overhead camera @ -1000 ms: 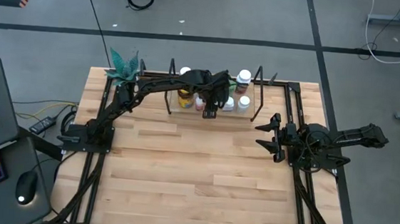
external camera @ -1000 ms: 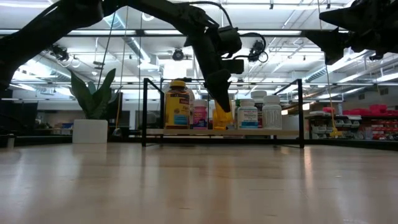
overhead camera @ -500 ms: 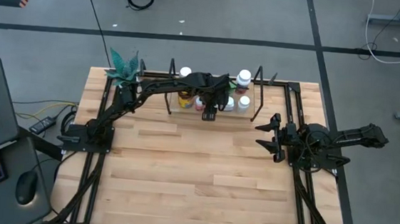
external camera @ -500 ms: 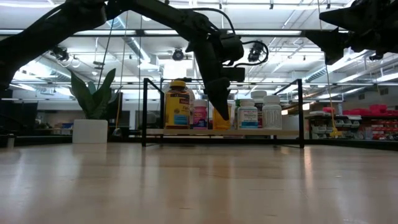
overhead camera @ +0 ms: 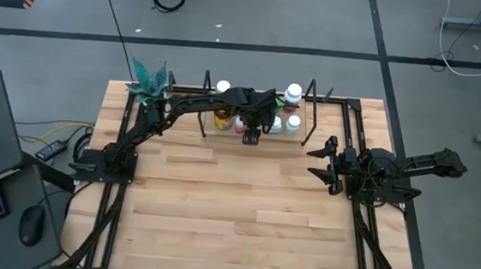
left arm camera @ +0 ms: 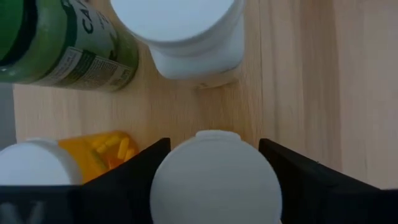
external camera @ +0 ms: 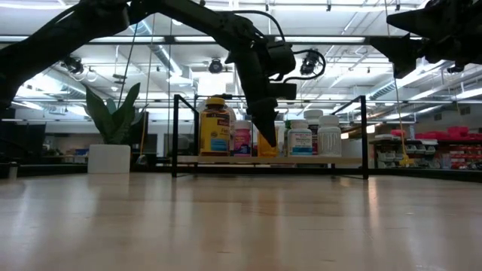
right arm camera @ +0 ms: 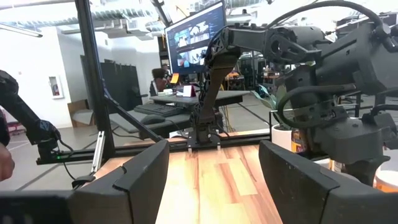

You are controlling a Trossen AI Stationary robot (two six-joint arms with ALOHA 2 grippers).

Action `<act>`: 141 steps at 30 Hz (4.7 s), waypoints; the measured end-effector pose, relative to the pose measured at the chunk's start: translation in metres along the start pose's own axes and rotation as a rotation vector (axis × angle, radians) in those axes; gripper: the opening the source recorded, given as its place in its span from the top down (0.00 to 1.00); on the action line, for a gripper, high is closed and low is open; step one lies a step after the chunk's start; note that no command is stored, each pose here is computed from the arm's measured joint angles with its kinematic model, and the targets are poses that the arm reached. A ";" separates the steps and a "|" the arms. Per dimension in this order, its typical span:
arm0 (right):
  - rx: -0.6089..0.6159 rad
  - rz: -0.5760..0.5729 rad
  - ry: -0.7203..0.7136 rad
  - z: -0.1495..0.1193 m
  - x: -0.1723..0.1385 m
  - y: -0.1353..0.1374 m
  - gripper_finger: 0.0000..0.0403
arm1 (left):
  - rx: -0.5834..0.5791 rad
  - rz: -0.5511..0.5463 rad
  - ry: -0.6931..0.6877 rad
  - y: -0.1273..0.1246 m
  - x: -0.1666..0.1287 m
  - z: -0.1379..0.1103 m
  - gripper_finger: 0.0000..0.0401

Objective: Pick and place medicine bottles onto shelf by color
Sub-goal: Put the orange medicine bottle on the shelf, then return to Home Position

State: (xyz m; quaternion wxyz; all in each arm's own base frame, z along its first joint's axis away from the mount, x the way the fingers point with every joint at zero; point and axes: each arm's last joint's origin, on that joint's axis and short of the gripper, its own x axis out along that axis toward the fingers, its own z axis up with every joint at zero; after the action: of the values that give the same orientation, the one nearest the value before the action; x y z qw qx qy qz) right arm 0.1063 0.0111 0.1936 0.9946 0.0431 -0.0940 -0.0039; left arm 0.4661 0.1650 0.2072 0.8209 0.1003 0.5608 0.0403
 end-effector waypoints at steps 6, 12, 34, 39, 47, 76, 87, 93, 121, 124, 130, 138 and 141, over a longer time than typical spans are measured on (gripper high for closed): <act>0.000 0.000 0.000 0.000 0.000 0.000 0.36 | 0.000 0.000 -0.001 0.000 0.000 0.000 0.29; 0.000 -0.001 0.000 0.000 0.000 0.000 0.36 | 0.002 -0.001 -0.002 0.000 0.000 0.000 0.24; 0.000 -0.002 0.000 0.000 0.000 0.000 0.36 | 0.008 0.047 -0.147 0.006 -0.050 0.028 0.23; 0.000 -0.002 0.001 0.000 0.000 0.000 0.36 | 0.015 0.051 -0.191 0.004 -0.076 0.036 0.24; 0.000 -0.001 0.001 0.000 0.000 0.000 0.36 | 0.008 0.050 -0.231 -0.008 -0.126 0.030 0.38; 0.000 -0.001 0.001 0.000 0.000 0.000 0.36 | -0.113 0.067 -0.634 -0.111 -0.162 -0.143 0.63; 0.000 -0.002 0.001 0.000 0.000 0.000 0.36 | -0.184 0.081 -0.847 -0.132 -0.153 -0.206 0.66; 0.000 -0.001 0.001 0.000 0.000 0.000 0.36 | -0.206 0.074 -0.972 -0.144 -0.151 -0.230 0.66; 0.044 0.089 -0.018 0.003 -0.013 -0.009 0.36 | -0.369 0.056 -1.251 -0.167 -0.126 -0.316 0.76; 0.014 0.103 -0.028 0.004 -0.013 -0.010 0.36 | -0.350 0.049 -1.254 -0.169 -0.127 -0.316 0.78; 0.037 0.161 0.048 -0.002 -0.013 -0.014 0.36 | -0.289 0.070 -1.258 -0.172 -0.128 -0.316 0.82; 0.021 0.163 0.079 -0.005 -0.014 -0.019 0.36 | -0.265 0.064 -1.279 -0.172 -0.131 -0.320 0.89; 0.040 0.141 0.122 -0.009 -0.014 -0.020 0.36 | -0.247 0.052 -1.346 -0.173 -0.139 -0.323 0.92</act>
State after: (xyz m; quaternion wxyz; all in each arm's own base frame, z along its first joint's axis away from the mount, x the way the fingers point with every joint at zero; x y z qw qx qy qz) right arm 0.0946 -0.0077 0.1808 0.9953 0.0563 -0.0359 0.0705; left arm 0.1073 0.0101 0.1844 0.9949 0.0227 -0.0830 0.0524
